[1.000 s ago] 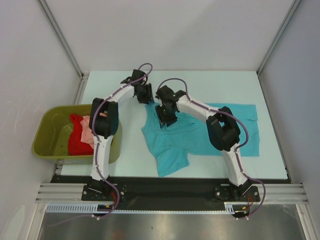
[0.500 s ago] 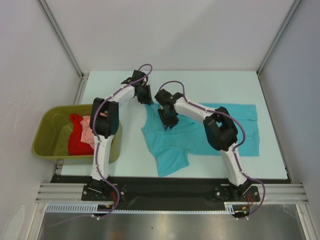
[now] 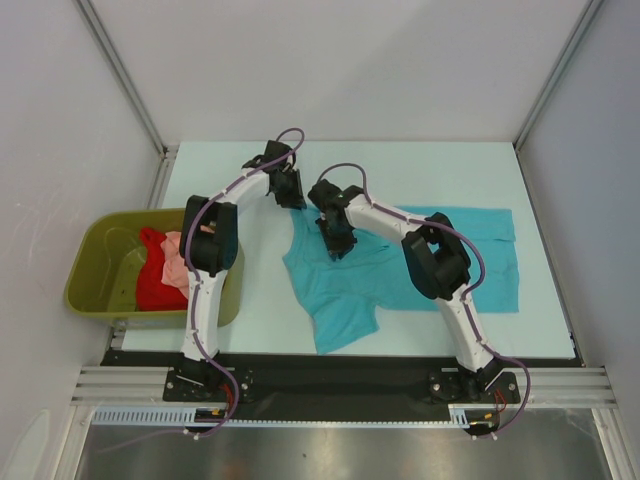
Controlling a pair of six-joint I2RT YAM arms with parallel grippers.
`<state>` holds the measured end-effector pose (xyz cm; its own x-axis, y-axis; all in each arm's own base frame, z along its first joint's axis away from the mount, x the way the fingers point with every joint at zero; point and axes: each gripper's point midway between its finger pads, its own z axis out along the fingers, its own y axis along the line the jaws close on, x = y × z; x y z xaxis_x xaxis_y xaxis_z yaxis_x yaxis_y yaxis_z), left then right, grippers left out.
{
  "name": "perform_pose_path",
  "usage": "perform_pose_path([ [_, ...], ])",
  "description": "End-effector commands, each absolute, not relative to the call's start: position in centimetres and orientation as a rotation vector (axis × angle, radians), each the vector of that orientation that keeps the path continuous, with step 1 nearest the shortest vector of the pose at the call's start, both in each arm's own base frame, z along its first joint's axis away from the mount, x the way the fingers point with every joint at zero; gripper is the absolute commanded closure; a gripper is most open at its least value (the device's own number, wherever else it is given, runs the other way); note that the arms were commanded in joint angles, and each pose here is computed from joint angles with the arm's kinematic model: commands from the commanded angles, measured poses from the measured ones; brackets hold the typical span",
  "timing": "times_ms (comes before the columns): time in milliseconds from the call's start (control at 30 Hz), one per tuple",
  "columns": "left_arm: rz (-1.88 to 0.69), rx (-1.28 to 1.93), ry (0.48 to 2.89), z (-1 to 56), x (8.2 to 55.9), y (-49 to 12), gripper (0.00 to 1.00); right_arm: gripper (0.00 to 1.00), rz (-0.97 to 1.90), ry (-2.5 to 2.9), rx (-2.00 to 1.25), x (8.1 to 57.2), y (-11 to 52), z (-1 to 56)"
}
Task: Fold and stack the t-shirts
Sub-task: Fold the tshirt
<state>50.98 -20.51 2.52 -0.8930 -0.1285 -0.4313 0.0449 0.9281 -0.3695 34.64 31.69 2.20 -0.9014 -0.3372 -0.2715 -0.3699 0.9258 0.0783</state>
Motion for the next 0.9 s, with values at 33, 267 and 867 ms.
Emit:
perform_pose_path([
  [33,-0.526,-0.084,2.598,3.3,52.1,-20.6,0.75,0.85,0.156,2.822,-0.511,35.5,31.8,2.0],
  [267,-0.520,-0.085,2.606,3.0,52.0,-20.5,0.78,0.91,0.155,2.777,-0.549,35.6,31.3,4.9],
  [867,-0.511,-0.098,2.606,2.8,52.0,-20.3,0.81,0.96,0.211,2.782,-0.564,36.1,31.1,5.6],
])
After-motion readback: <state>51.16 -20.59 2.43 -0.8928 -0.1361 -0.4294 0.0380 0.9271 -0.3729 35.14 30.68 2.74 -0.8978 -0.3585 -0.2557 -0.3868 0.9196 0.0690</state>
